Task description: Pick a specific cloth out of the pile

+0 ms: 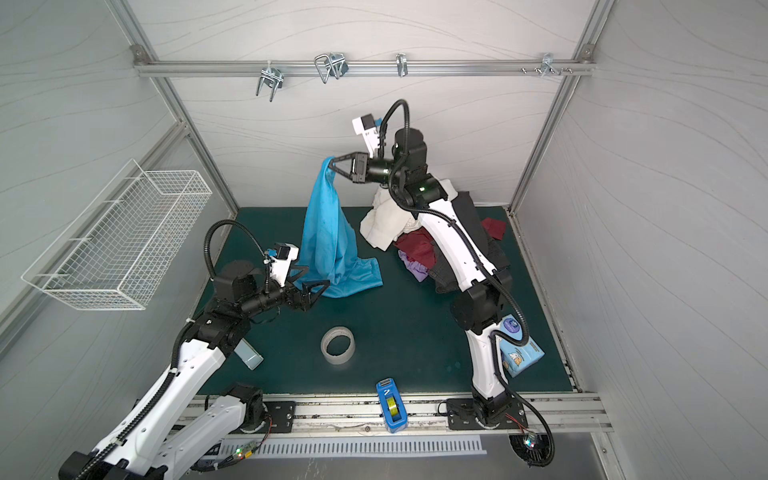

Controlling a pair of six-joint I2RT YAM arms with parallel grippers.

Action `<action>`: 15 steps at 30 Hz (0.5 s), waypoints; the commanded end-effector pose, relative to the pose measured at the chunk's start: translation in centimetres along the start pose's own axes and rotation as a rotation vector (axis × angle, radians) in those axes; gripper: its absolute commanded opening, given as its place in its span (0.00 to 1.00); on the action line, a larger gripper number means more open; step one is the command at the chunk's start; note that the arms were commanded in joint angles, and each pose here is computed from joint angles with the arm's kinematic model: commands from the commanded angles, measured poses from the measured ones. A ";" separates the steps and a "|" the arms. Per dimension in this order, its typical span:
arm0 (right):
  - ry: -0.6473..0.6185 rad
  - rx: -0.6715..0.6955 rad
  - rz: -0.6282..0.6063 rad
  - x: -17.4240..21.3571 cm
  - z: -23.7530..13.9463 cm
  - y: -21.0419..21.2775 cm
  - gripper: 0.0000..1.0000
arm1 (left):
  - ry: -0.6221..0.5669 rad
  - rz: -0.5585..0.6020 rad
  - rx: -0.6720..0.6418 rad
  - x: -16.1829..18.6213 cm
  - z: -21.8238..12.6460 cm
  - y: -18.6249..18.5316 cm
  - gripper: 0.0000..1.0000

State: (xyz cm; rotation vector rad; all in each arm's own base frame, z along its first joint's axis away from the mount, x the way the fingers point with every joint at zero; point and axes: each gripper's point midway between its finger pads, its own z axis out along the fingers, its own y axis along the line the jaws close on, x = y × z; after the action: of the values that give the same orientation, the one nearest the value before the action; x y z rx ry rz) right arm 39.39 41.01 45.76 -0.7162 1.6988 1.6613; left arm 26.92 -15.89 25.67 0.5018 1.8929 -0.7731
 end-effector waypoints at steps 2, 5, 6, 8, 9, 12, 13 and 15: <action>0.137 0.073 0.135 6.2 0.7 -5.9 0.00 | -0.060 0.044 0.005 -1.3 -0.5 -0.5 0.99; 0.218 0.156 0.204 10.2 1.2 -10.7 0.00 | -0.064 0.046 0.004 -1.3 -0.6 -0.6 0.99; 0.243 0.185 0.227 11.4 1.3 -12.3 0.00 | -0.065 0.049 0.001 -1.4 -0.6 -0.5 0.99; 0.279 0.239 0.245 13.4 1.3 -14.7 0.00 | -0.068 0.052 -0.002 -1.4 -0.6 -0.5 0.99; 0.294 0.275 0.245 14.5 1.4 -16.0 0.00 | -0.067 0.051 -0.004 -1.4 -0.6 -0.5 0.99; 0.337 0.388 0.232 16.9 1.0 -19.2 0.00 | -0.065 0.052 -0.005 -1.4 -0.6 -0.4 0.99; 0.354 0.417 0.225 17.6 1.0 -19.9 0.00 | -0.062 0.051 -0.007 -1.3 -0.5 -0.4 0.99; 0.410 0.484 0.217 19.6 0.7 -21.3 0.00 | -0.062 0.053 -0.012 -1.3 -0.5 -0.3 0.99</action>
State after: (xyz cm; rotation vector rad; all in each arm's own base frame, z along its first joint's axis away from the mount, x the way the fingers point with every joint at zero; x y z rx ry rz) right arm 43.66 42.20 20.46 -0.6166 2.3359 1.3834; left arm 26.65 -15.70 25.73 0.4960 1.8826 -0.7616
